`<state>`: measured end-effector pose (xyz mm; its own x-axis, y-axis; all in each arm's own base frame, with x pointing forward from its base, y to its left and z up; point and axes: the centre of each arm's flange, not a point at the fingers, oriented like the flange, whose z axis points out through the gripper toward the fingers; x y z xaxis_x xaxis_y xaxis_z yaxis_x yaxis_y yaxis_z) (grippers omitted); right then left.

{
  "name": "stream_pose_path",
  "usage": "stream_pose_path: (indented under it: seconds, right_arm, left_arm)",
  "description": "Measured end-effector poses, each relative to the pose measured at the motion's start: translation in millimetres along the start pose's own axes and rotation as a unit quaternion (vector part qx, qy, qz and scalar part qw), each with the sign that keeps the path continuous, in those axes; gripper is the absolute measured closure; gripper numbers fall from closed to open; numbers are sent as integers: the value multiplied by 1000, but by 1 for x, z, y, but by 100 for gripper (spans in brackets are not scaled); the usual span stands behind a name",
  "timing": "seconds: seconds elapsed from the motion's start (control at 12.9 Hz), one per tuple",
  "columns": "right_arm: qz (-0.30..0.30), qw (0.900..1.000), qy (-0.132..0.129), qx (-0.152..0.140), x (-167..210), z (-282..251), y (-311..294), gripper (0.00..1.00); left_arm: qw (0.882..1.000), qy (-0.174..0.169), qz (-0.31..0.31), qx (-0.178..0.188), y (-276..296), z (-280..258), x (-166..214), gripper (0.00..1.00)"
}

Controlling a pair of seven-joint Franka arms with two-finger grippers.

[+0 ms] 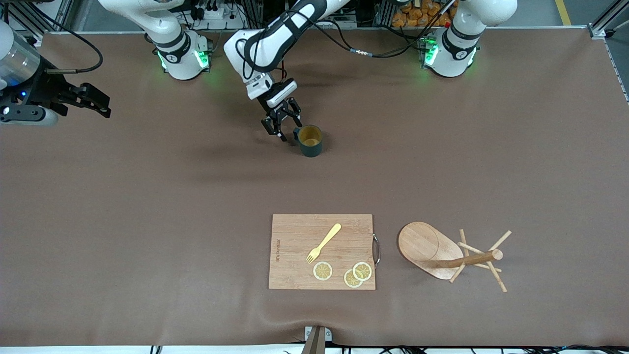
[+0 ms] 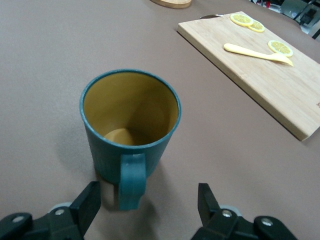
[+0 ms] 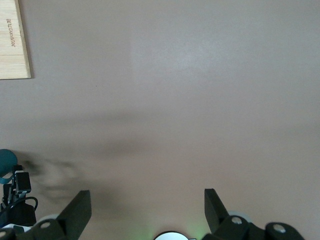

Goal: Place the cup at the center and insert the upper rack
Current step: 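Close the left gripper on the teal mug handle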

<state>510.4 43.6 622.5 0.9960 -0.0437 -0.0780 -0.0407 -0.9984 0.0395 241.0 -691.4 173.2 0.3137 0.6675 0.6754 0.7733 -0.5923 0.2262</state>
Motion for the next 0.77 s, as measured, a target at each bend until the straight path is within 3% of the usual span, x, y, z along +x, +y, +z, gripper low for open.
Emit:
stream_pose_path:
  seconds: [0.46, 0.77]
  right_arm:
    - [-1, 1000, 0, 0, 0, 0, -1, 0]
    - [-1, 1000, 0, 0, 0, 0, -1, 0]
  left_arm:
    - [999, 2, -28, 20, -15, 19, -18, 15]
    - [999, -1, -30, 22, -14, 17, -18, 28]
